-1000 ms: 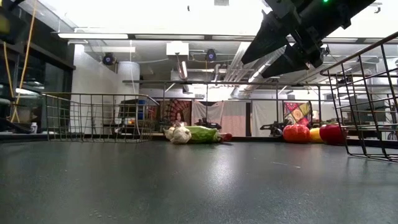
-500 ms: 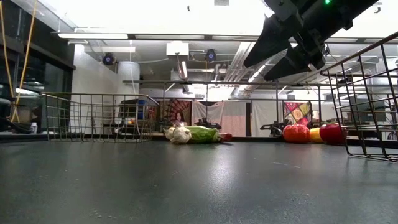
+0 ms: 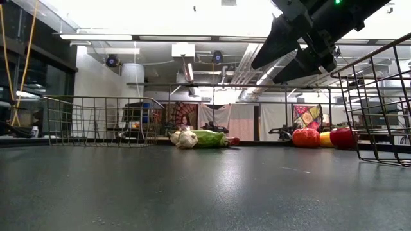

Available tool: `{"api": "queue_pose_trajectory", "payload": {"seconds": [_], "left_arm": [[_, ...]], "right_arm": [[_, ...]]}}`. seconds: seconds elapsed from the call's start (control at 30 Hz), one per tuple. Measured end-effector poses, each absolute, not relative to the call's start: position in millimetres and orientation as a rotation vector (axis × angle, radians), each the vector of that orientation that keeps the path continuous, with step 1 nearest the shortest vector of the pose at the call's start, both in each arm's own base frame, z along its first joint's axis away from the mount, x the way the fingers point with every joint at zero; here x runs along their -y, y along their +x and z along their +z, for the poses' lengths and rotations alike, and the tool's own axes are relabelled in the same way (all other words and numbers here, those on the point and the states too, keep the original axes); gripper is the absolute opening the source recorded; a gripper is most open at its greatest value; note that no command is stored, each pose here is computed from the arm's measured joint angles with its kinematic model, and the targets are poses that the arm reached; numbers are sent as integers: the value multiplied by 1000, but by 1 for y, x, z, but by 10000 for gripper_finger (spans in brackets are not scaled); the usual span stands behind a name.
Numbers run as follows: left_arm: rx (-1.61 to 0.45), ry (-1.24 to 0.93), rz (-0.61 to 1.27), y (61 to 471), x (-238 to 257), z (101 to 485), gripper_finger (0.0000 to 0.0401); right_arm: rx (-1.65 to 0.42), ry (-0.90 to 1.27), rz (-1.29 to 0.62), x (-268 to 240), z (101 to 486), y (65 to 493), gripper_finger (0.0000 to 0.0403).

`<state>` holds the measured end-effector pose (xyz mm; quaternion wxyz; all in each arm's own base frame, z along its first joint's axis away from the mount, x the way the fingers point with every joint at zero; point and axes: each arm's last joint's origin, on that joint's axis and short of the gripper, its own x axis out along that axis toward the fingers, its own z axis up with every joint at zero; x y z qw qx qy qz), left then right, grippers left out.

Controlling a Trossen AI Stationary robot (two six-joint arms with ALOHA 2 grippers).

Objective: Sort produce into baskets
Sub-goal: Put the green bell pepper into the top wire basket

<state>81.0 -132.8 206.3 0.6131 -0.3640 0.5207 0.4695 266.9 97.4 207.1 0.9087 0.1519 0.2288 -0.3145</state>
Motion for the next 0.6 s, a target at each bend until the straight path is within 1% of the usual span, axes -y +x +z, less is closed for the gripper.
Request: {"api": "queue_pose_trajectory", "payload": {"seconds": [0.2, 0.6], "left_arm": [[-1213, -868, 1022, 90, 135, 205, 383], [-1231, -814, 1097, 94, 141, 193, 383]], "right_arm": [[-472, 314, -649, -97, 207, 267, 367], [-477, 313, -646, -97, 207, 267, 367]]}}
